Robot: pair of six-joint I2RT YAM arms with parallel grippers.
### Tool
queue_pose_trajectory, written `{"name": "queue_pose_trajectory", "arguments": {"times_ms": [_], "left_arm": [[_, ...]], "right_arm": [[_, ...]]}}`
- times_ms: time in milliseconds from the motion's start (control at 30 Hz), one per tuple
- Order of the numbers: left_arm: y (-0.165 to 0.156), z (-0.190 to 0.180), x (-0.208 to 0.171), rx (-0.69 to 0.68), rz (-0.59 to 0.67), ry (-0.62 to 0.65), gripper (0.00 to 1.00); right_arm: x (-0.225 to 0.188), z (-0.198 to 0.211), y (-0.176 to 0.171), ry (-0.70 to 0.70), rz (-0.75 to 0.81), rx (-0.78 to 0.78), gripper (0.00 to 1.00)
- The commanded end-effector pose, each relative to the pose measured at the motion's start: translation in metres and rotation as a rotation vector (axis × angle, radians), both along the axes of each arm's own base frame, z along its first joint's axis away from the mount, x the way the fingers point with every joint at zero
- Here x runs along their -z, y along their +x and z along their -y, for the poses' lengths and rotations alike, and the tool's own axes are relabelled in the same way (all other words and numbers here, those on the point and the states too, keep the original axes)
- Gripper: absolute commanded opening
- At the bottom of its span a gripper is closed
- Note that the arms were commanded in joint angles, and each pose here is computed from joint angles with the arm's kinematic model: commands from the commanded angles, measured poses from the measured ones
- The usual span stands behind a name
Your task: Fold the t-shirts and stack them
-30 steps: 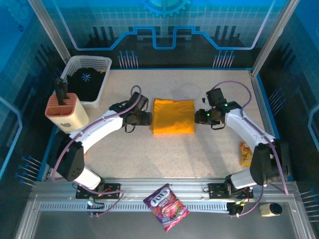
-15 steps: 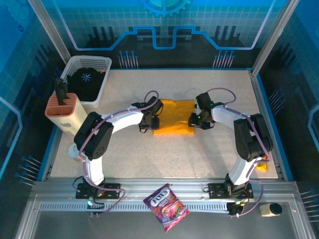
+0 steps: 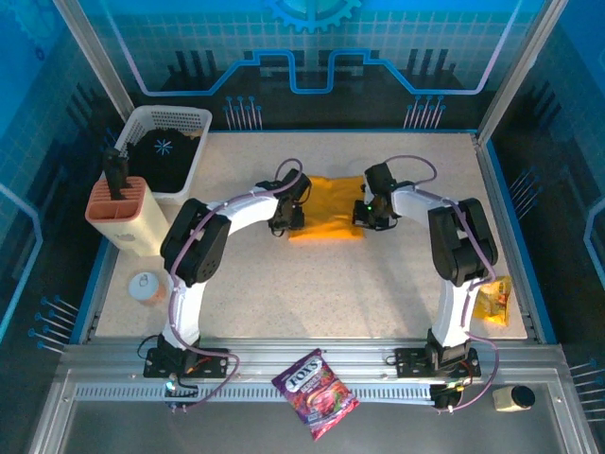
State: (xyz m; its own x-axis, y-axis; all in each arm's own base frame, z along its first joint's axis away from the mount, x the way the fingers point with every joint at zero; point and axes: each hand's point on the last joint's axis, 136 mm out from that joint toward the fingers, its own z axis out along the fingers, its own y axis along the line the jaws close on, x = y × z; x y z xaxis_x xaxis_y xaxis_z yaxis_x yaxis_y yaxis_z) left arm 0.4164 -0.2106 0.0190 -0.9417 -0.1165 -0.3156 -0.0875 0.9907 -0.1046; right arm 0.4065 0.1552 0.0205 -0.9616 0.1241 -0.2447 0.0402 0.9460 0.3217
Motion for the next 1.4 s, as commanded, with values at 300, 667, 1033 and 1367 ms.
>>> {"name": "queue_pose_trajectory", "arguments": {"times_ms": [300,667,1033,1367], "left_arm": [[0.098,-0.026,0.01,0.054,-0.025,0.033,0.29],[0.149,-0.04,0.019,0.077,-0.005,0.016,0.28],[0.171,-0.044,-0.006,0.102,0.098,0.006,0.45],[0.189,-0.046,-0.116,0.116,0.332,-0.015,0.62]], "right_arm": [[0.01,0.011,0.081,0.0,-0.022,0.03,0.0],[0.016,0.032,0.148,0.014,0.004,0.063,0.0],[0.011,0.031,0.155,0.047,-0.005,0.063,0.0],[-0.053,0.027,0.151,0.081,0.077,0.026,0.21]]}}
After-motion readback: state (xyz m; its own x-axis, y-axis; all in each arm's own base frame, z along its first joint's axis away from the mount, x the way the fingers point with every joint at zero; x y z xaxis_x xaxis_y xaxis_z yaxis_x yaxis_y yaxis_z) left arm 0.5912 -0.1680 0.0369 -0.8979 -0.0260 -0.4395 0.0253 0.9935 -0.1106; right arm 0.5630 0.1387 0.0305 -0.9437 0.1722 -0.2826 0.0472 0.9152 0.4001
